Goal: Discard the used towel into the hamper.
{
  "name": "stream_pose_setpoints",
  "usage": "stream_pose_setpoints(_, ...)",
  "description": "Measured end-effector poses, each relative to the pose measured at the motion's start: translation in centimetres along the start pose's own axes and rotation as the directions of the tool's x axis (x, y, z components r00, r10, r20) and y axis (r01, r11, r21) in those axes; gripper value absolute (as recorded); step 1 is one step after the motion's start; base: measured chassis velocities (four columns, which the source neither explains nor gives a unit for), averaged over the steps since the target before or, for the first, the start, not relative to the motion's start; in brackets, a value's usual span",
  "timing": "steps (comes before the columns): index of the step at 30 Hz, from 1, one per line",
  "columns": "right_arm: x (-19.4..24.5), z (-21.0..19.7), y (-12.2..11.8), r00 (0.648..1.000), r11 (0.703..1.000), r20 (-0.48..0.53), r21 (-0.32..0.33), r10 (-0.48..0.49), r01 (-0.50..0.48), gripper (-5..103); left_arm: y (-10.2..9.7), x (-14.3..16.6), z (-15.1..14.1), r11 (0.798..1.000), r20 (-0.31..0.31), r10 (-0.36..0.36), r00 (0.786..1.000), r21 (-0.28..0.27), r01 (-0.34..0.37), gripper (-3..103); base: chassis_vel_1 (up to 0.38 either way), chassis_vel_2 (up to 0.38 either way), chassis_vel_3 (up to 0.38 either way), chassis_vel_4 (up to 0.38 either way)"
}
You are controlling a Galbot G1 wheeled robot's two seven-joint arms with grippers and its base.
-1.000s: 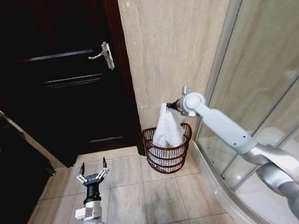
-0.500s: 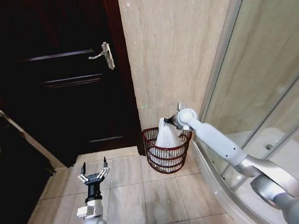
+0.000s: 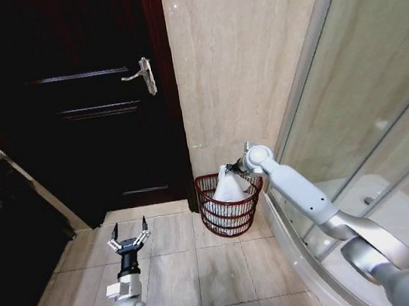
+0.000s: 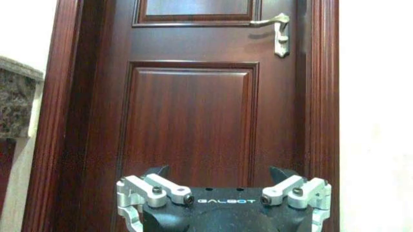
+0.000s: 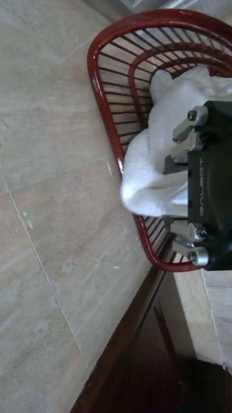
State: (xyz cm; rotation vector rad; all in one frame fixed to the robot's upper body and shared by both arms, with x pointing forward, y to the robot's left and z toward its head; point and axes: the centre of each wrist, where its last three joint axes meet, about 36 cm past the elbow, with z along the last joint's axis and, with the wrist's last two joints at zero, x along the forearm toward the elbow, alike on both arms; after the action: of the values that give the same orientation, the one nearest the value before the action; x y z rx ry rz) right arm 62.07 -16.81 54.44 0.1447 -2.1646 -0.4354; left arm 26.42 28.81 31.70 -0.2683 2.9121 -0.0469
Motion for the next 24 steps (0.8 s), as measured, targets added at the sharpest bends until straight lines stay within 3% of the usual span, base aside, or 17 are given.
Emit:
stream_pose_setpoints(2, 0.0, 0.1, -0.2, 1.0, 1.0, -0.001, 0.0, 0.003, -0.003, 44, -0.1, 0.0, 0.0, 1.0, -0.001, 0.001, 1.0, -0.003, -0.001, 100, 0.0, 0.0, 0.0, 0.0)
stream_pose_setpoints(3, 0.0, 0.1, -0.2, 1.0, 1.0, 0.0, 0.001, 0.005, -0.005, 54, -0.1, 0.0, 0.0, 1.0, -0.002, 0.002, 1.0, -0.003, -0.002, 100, 0.0, 0.0, 0.0, 0.0)
stream_pose_setpoints(4, 0.0, 0.1, -0.2, 1.0, 1.0, 0.0, 0.001, 0.005, -0.005, 54, -0.1, 0.0, 0.0, 1.0, -0.002, 0.002, 1.0, -0.003, -0.002, 100, 0.0, 0.0, 0.0, 0.0)
stream_pose_setpoints(7, 0.2, 0.2, -0.3, 1.0, 1.0, 0.004, 0.004, 0.003, -0.003, 71, -0.1, -0.1, -0.1, 1.0, -0.002, 0.009, 1.0, -0.005, -0.009, 100, 0.0, 0.0, 0.0, 0.0)
stream_pose_setpoints(8, 0.2, 0.2, -0.3, 1.0, 1.0, 0.004, 0.004, 0.003, -0.003, 71, -0.1, -0.1, -0.1, 1.0, -0.002, 0.009, 1.0, -0.005, -0.009, 100, 0.0, 0.0, 0.0, 0.0)
stream_pose_setpoints(10, 0.4, 0.3, -0.3, 1.0, 1.0, 0.006, 0.007, 0.0, -0.001, 83, -0.2, -0.1, -0.2, 1.0, -0.003, 0.014, 1.0, -0.006, -0.014, 100, 0.0, 0.0, 0.0, 0.0)
stream_pose_setpoints(12, 0.5, 0.4, -0.2, 1.0, 1.0, 0.007, 0.008, 0.0, 0.0, 83, -0.2, -0.1, -0.3, 1.0, -0.004, 0.015, 1.0, -0.005, -0.015, 100, 0.0, 0.0, 0.0, 0.0)
stream_pose_setpoints(15, 0.5, 0.7, -0.3, 1.0, 1.0, 0.005, 0.01, 0.001, -0.001, 97, -0.2, -0.2, -0.5, 1.0, -0.008, 0.018, 1.0, -0.005, -0.018, 100, 0.0, 0.0, 0.0, 0.0)
stream_pose_setpoints(22, 0.8, 1.7, -0.9, 1.0, 1.0, 0.005, -0.002, -0.01, 0.01, 100, -0.3, -0.2, -0.8, 1.0, -0.031, 0.011, 0.999, 0.0, -0.011, 100, 0.0, 0.0, 0.0, 0.0)
stream_pose_setpoints(24, 1.3, 2.5, -1.4, 0.998, 1.0, 0.055, -0.006, -0.018, 0.018, 100, -0.4, -0.2, -0.9, 1.0, -0.043, -0.002, 0.999, 0.008, 0.002, 100, 0.0, 0.0, 0.0, 0.0)
